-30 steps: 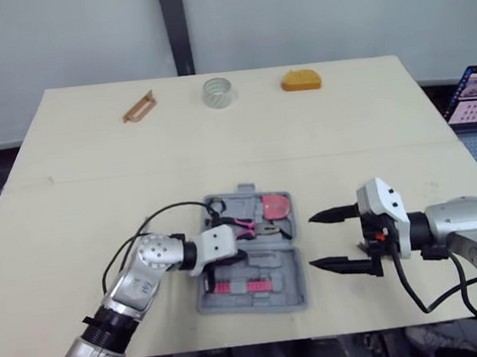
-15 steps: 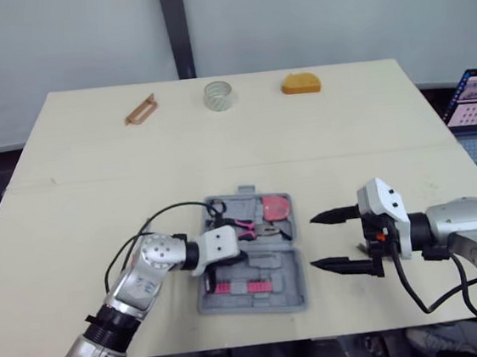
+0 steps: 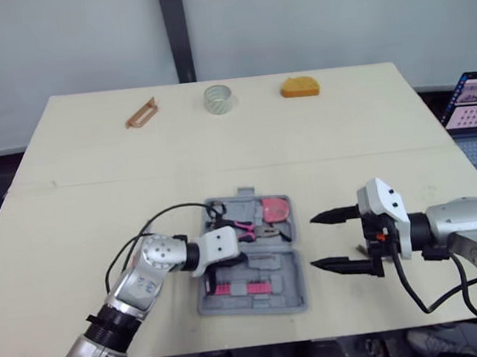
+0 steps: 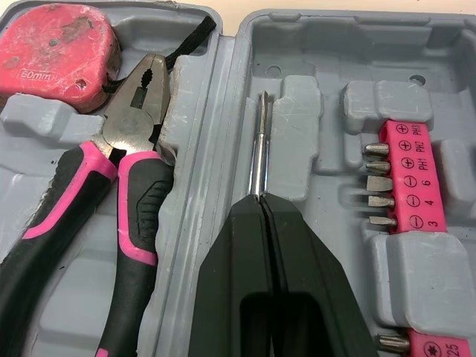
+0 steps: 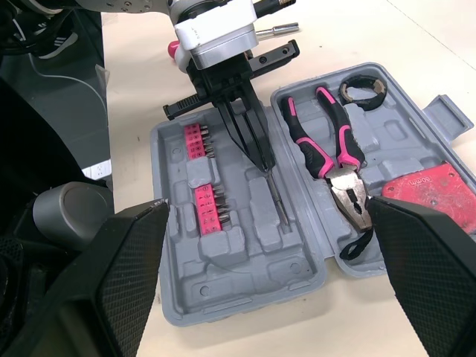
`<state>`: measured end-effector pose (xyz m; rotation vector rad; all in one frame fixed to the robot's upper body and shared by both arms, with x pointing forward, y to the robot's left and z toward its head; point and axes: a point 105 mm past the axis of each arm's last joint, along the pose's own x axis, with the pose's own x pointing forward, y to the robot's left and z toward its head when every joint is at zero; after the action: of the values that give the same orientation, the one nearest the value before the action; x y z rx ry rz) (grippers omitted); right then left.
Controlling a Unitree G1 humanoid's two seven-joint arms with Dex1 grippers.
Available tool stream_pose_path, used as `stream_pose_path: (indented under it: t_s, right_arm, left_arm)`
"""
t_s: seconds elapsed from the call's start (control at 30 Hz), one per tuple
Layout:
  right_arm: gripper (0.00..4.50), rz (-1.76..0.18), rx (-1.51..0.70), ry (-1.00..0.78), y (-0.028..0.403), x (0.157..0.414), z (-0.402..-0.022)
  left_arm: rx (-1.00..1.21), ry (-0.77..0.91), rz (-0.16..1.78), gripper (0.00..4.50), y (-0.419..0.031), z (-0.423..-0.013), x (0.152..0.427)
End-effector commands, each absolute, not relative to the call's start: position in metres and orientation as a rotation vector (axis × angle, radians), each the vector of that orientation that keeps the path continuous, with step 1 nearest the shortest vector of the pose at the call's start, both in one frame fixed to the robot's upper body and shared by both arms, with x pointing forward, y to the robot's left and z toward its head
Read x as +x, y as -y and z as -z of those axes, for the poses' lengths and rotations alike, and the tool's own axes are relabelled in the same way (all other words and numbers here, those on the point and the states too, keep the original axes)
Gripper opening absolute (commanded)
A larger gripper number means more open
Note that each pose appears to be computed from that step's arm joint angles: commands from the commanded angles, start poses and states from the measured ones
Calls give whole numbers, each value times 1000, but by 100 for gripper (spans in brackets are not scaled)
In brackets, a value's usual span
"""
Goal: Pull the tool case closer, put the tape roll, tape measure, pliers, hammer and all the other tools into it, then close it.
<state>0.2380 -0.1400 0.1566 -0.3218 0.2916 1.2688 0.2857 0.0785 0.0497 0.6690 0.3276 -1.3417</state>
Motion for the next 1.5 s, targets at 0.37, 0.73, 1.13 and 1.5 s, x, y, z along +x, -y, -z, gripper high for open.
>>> stream_pose_path:
  t_s: [0.37,0.73,1.13,1.5]
  right_arm:
    - [450,-1262,-367,-244,141,238,-169]
    - [450,-1263,-369,-246,142,238,-168]
    - [450,-1263,-371,-248,143,237,-167]
    - [450,-1257,-367,-241,145,238,-169]
  left_arm:
    - [671,-612,1349,4,-103,5,266]
    - [682,-651,1349,4,-105,10,263]
    - [699,-682,1346,4,-107,14,261]
    - [604,-565,1336,4,-99,-14,275]
